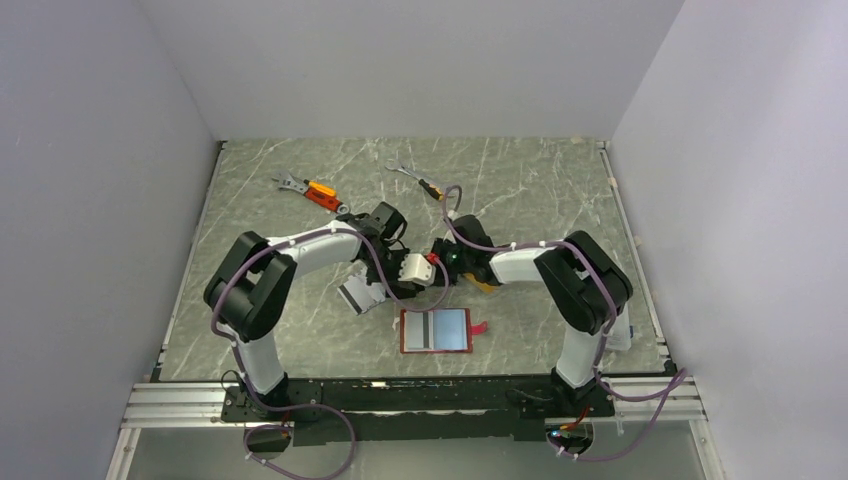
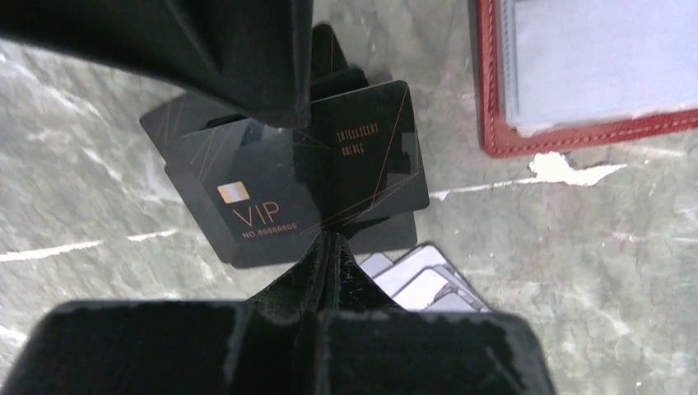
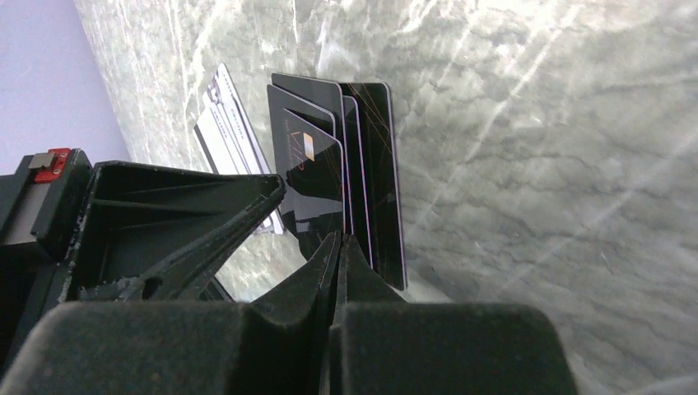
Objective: Put the credit cards into the card holder
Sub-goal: Pick up the credit card from the center of the board.
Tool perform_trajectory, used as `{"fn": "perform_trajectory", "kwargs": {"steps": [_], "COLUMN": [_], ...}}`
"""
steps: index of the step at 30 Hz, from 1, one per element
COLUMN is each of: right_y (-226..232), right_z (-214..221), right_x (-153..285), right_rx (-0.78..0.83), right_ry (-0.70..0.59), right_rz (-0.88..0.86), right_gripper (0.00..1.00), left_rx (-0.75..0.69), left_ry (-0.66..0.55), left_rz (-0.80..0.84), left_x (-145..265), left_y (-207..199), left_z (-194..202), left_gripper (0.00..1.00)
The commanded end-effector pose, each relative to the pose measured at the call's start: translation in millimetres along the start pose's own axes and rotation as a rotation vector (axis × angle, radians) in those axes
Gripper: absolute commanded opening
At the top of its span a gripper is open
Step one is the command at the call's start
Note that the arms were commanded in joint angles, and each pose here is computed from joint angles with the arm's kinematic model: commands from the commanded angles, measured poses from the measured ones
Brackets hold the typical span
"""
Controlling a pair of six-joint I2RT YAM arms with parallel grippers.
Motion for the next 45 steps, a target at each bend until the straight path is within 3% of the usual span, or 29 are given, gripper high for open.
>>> {"fn": "perform_trajectory", "kwargs": {"steps": [1, 7, 16, 25, 39, 45], "right_y": [5, 5, 6, 0, -14, -22], "right_z": [-8, -6, -5, -2, 11, 19], "right_x": [18, 34, 37, 33, 24, 18], "right_rx": [0.025, 0.037, 0.058, 0.043, -0.008, -0.053], "right_ry": [-0.068, -0.09, -0.083, -0.075, -0.045, -0.03], "right_rz": [-0.021, -0.052, -0.065, -0.058, -0.084, -0.095], "right_gripper": [0.0, 0.0, 0.0, 0.0, 0.0, 0.16], "left_rx": [-0.046, -0.033, 0.174, 0.049, -0.023, -0.052], "left_ry": [-0.047, -0.072, -0.288, -0.053, 0.08, 0.108], "left_rz": [-0.029, -0.031, 0.1, -0.025, -0.048, -0.031], "left_x": [4, 18, 38, -8, -35, -39], "left_y": [1, 4, 0, -10, -12, -20], "left_z": [-17, -24, -39, -26, -31, -28], "left_gripper": [0.0, 0.0, 0.09, 0.0, 0.0, 0.0]}}
Point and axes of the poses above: each gripper's point midway between its finger pads, its own x axis back along the fingers, its own y axis along the line the jaws close on, z = x × y, the point moved 9 cm from there along x, back along the fingers, and after that the axes turned 5 degrees about x, right-handed, at the moved point
